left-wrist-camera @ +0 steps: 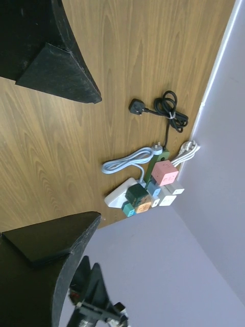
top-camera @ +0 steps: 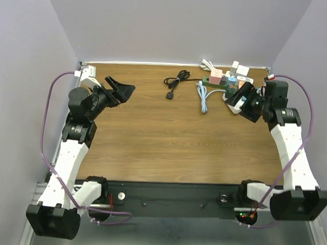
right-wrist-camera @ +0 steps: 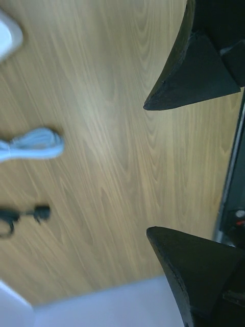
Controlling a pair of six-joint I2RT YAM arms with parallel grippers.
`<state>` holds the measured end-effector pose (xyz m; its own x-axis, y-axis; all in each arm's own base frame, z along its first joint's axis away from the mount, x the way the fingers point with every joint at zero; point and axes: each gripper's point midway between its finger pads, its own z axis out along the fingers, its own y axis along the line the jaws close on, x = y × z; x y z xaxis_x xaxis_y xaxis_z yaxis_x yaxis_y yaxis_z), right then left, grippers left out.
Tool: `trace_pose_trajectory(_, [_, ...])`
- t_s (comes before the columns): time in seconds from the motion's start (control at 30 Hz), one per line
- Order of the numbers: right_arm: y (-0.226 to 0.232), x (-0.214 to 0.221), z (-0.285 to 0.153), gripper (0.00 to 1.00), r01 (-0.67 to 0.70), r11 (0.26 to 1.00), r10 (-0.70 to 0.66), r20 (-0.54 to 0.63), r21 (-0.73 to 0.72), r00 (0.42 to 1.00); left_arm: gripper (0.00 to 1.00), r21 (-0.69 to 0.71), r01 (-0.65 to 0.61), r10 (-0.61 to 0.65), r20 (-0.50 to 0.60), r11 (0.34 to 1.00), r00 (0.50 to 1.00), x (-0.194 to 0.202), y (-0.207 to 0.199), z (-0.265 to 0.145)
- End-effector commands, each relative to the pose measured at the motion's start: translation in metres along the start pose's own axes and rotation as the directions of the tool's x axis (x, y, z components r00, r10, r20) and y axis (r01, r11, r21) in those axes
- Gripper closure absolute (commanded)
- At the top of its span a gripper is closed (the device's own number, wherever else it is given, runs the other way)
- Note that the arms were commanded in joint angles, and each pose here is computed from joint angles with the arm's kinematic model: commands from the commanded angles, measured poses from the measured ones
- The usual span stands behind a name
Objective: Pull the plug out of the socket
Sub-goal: Move the socket to the center of the board.
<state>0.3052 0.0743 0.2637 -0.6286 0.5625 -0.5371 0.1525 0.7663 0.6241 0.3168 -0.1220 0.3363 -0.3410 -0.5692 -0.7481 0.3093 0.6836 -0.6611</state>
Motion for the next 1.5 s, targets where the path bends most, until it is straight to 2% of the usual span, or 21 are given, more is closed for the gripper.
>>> trace_pose_trajectory(0.0, [-0.048,-0.026,0.015,0.0,0.033,0.958,-0.048,0.046,0.284,0.998,0.01,0.039,-0.028,0.03,-0.045,0.999,0.999,0.011,0.001,0.007])
trace_pose_trajectory(0.1, [-0.08,-0.031,0.044,0.0,-0.034,0.904,0.015,0.049,0.426,0.999,0.02,0.022,-0.03,0.032,-0.067,0.999,0.997,0.018,0.009,0.01])
trace_pose_trajectory(0.17, [-0.099,-0.038,0.057,0.0,-0.082,0.87,0.036,0.104,0.485,0.994,0.02,0.014,-0.015,0.016,-0.085,1.0,0.996,0.025,0.013,0.009])
trace_pose_trajectory(0.33, [-0.116,-0.049,0.084,0.0,-0.284,0.87,0.174,0.287,0.403,0.942,0.03,-0.002,0.002,-0.002,-0.115,1.0,0.993,0.042,0.021,-0.001])
trace_pose_trajectory(0.5, [-0.145,-0.046,0.102,0.01,-0.398,0.824,0.265,0.346,0.403,0.9,0.03,-0.04,-0.028,0.023,-0.124,0.999,0.992,0.054,0.032,-0.015])
trace_pose_trajectory(0.63, [-0.176,-0.039,0.119,0.03,-0.476,0.803,0.36,0.344,0.358,0.867,0.03,-0.068,-0.037,0.027,-0.144,0.997,0.989,0.063,0.039,-0.022])
trace_pose_trajectory(0.93, [-0.176,-0.053,0.154,0.08,-0.48,0.856,0.422,0.277,0.192,0.864,0.03,-0.083,-0.034,0.021,-0.159,0.996,0.987,0.071,0.045,-0.024])
trace_pose_trajectory(1.23, [-0.208,-0.042,0.189,0.12,-0.566,0.801,0.52,0.241,0.197,0.819,0.03,-0.068,-0.041,0.031,-0.148,0.997,0.988,0.062,0.038,-0.022])
trace_pose_trajectory(1.33, [-0.216,-0.04,0.197,0.19,-0.584,0.785,0.538,0.24,0.205,0.808,0.04,-0.072,-0.043,0.032,-0.154,0.996,0.988,0.063,0.039,-0.022])
trace_pose_trajectory(1.47, [-0.213,-0.048,0.203,0.34,-0.58,0.795,0.536,0.239,0.18,0.81,0.04,-0.079,-0.052,0.039,-0.154,0.996,0.987,0.063,0.04,-0.024])
